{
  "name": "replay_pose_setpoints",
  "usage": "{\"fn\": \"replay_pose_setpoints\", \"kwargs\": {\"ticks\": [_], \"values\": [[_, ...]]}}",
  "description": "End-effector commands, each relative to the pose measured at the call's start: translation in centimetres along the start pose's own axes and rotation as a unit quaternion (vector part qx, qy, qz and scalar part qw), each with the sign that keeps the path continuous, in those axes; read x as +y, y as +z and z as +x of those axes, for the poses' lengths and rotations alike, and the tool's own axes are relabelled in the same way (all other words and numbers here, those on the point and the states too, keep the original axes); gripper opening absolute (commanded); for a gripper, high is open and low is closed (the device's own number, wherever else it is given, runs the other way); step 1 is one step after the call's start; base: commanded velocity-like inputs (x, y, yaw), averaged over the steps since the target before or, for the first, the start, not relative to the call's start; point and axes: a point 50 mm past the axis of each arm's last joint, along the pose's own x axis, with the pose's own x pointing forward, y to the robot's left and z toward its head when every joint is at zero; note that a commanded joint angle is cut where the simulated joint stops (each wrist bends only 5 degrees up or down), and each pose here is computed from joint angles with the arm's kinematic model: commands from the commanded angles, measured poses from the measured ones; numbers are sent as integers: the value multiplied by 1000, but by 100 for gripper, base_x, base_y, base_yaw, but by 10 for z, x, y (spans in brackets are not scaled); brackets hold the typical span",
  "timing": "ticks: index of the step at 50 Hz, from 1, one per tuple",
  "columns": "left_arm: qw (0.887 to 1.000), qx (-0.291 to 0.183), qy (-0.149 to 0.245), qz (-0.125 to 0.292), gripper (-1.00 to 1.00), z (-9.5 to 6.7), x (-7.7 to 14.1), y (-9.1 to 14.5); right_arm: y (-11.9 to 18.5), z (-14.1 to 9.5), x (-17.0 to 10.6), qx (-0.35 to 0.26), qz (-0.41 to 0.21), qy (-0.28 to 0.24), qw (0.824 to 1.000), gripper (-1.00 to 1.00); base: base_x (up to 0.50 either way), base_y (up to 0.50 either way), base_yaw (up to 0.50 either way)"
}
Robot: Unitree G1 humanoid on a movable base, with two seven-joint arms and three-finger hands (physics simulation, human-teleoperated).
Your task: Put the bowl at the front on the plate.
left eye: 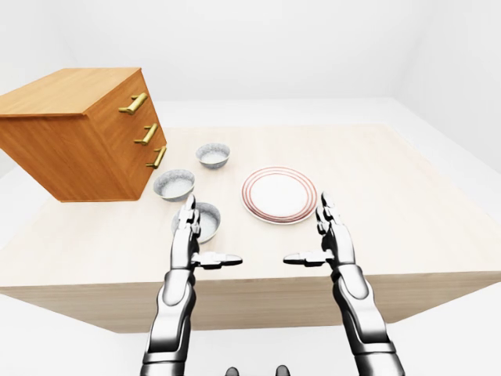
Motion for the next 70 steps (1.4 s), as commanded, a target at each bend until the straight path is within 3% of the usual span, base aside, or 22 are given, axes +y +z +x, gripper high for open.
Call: {"fn": "replay_pose_setpoints", "kwargs": {"ticks": [1, 10, 15, 16, 19, 20, 23, 26, 27, 29, 34, 35, 37, 39, 41, 46, 47, 49, 52, 70], "values": [[1000, 3, -6, -13, 100, 2, 6, 2, -1, 3, -6, 3, 4, 6, 1000, 100, 0, 0, 0], [1000, -1, 4, -9, 100, 2, 7, 2, -2, 5, -6, 7, -7, 1, 1000, 100, 0, 0, 0], [995, -30, 86, -48, 100, -6, 33, 23, -2, 5, -7, 7, -8, -4, 1000, 100, 0, 0, 0], [990, -34, 130, -51, 100, -11, 45, 24, -2, 5, -6, 7, -9, -4, 1000, 100, 0, 0, 0], [976, -55, 210, -37, 100, -23, 62, 29, -3, 5, -7, 6, -9, -4, 1000, 100, 0, 0, 0], [964, -54, 259, -23, 100, -30, 72, 28, -3, 5, -6, 7, -10, -5, 1000, 100, 0, 0, 0], [961, -41, 271, -33, 100, -41, 82, 27, -2, 4, -6, 7, -8, -2, 1000, 100, 0, 0, 0], [945, -46, 321, -34, 100, -46, 94, 29, -2, 4, -6, 7, -6, -5, 1000, 100, 0, 0, 0], [933, -46, 356, -41, 100, -49, 104, 29, -2, 4, -7, 8, -6, -6, 1000, 100, 0, 0, 0], [924, -45, 372, -73, 100, -53, 113, 27, -2, 5, -7, 9, -6, -7, 1000, 100, 0, 0, 0], [898, -41, 433, -67, 100, -68, 130, 26, -3, 5, -6, 11, -10, -5, 1000, 100, 0, 0, 0], [882, -35, 464, -79, 100, -76, 139, 22, -3, 5, -6, 11, -10, -6, 1000, 100, 0, 0, 0], [871, -29, 484, -81, 100, -85, 145, 18, -3, 5, -6, 11, -10, -7, 1000, 100, 0, 0, 0], [868, -32, 491, -74, 100, -92, 148, 20, -3, 5, -6, 11, -10, -7, 1000, 100, 0, 0, 0], [837, -35, 538, -90, 100, -104, 158, 19, -3, 6, -7, 13, -10, -11, 1000, 100, 0, 0, 0], [828, -16, 554, -81, 100, -119, 168, 11, -4, 6, -7, 16, -12, -14, 1000, 100, 0, 0, 0], [829, -15, 553, -81, 100, -120, 169, 11, -5, 7, -7, 18, -11, -15, 1000, 100, 0, 0, 0], [817, -15, 565, -113, 100, -118, 174, 8, -4, 6, -8, 19, -12, -19, 1000, 100, 0, 0, 0], [815, -25, 569, -111, 100, -119, 179, 12, -7, 7, -10, 22, -9, -23, 999, 100, 0, 0, 0], [816, -21, 567, -115, 100, -120, 176, 10, -9, 9, -11, 49, -29, -35, 998, 100, 0, 0, 0]]}}
